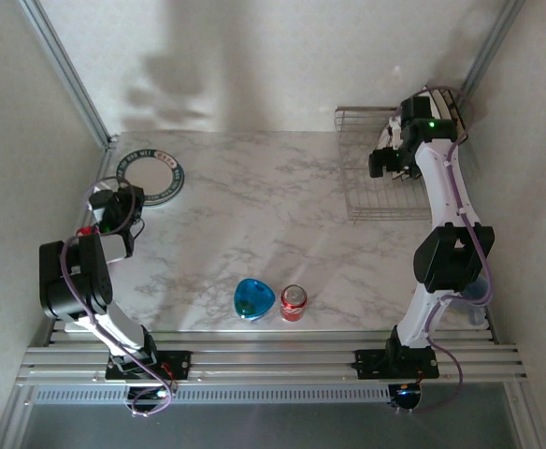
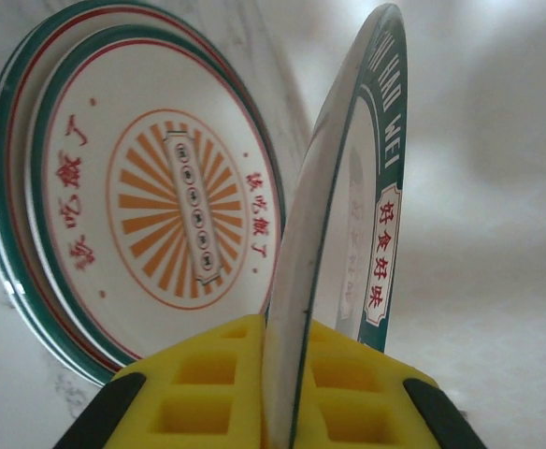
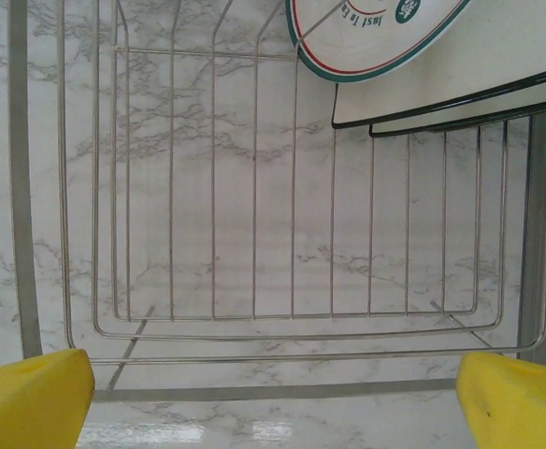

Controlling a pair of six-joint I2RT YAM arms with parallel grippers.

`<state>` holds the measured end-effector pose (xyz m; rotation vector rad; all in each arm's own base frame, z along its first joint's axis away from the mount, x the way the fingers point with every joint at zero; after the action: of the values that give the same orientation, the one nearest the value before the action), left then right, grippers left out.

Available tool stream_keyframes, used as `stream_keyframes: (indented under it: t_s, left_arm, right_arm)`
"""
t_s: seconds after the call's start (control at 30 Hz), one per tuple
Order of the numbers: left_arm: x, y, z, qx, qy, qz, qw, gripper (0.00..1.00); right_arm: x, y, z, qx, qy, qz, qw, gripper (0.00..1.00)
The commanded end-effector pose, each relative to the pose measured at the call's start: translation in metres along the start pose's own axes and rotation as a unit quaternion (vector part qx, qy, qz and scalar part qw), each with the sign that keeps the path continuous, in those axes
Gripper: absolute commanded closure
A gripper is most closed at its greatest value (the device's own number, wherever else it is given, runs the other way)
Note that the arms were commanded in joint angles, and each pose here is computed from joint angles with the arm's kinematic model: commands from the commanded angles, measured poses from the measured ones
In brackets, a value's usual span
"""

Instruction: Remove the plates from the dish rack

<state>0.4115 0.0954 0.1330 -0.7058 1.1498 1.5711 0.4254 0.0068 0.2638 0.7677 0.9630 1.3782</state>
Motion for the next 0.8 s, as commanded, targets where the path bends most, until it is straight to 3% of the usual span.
stream_keyframes:
  t_s: [0.0, 0.77]
  left_arm:
    - [-0.023, -0.005, 0.023, -0.042, -0.009, -0.046, 0.998, 1.00]
    - [0.002, -0.043, 0.024, -0.040, 0.021, -0.033, 0.998, 1.00]
  right_arm:
    - [0.005, 0.007, 0.000, -0.009, 0.007, 0.012, 1.000, 0.01]
    - [0.017, 0.007, 0.001, -0.016, 0.017, 0.033, 0.999, 0.01]
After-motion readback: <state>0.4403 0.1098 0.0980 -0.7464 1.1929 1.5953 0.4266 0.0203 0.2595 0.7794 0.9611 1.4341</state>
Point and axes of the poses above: each hand's point on the last joint's axis, 136 mm out from that joint toward the fingers, its own y axis back along the fingers, its own x axis along the line the jaws close on, z = x × y, the point moved 4 cm from there along y, back along the fingers, and after that the axes turned 2 degrees about -y, right-handed, at the moved point
